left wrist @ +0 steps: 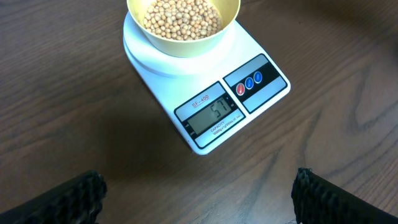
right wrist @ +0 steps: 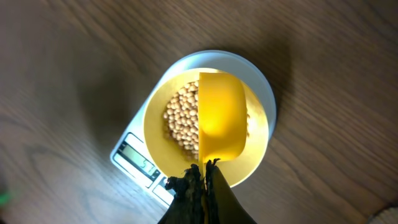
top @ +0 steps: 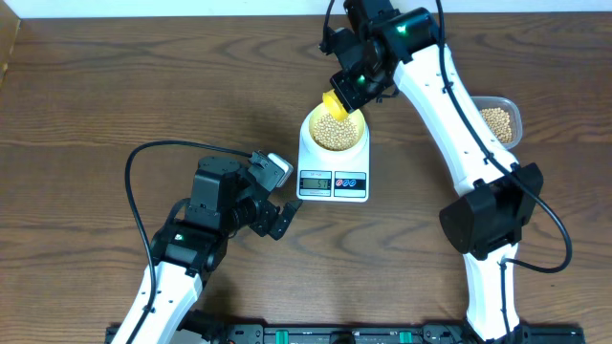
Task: Scoop item into bowl and weigh 50g on scale
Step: 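Carry the scoop back toward the yellow bowl, then tip the scoop over the yellow bowl to pour remaining soybeans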
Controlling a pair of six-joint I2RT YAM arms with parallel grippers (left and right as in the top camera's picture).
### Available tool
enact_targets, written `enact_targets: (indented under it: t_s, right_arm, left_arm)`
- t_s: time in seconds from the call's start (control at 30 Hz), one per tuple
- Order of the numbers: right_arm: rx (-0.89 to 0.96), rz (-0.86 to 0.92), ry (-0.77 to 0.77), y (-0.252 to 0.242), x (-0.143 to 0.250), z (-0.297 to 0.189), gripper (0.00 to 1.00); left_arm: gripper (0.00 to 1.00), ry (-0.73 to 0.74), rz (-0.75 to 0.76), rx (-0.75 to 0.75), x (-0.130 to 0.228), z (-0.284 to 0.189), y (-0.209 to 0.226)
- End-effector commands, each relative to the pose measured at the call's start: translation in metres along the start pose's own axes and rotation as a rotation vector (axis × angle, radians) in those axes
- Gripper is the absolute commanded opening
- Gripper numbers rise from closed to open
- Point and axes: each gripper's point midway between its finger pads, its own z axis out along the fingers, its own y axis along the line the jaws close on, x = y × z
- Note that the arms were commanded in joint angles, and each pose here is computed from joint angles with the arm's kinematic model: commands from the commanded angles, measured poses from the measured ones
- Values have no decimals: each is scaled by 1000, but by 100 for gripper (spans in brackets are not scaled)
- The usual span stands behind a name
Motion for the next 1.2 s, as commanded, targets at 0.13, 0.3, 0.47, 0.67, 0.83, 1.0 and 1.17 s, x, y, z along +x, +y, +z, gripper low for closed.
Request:
enact_targets:
  t_s: [0.13, 0.3, 0.47, 0.67, 0.83, 1.0, 1.17]
  right_arm:
    - [47, -12, 51, 6, 6, 16, 1]
    - [48, -24, 89, 11, 11, 30, 1]
    - [66, -34, 97, 12, 12, 33, 1]
    - [73, -23, 101, 12, 13, 33, 1]
    - [101, -12, 114, 7, 16, 32, 1]
    - [121, -20, 114, 7, 16, 31, 1]
    - [203, -39, 127, -1, 18, 30, 1]
  left_arm:
    - [98, -1, 12, -9, -1, 0, 2]
    - [97, -1, 12, -9, -1, 0, 2]
    - [97, -1, 12, -9, -1, 0, 2]
    - [98, -1, 12, -9, -1, 0, 2]
    - [98, -1, 12, -9, -1, 0, 2]
    - [98, -2, 12, -9, -1, 0, 2]
    - [98, -1, 12, -9, -1, 0, 2]
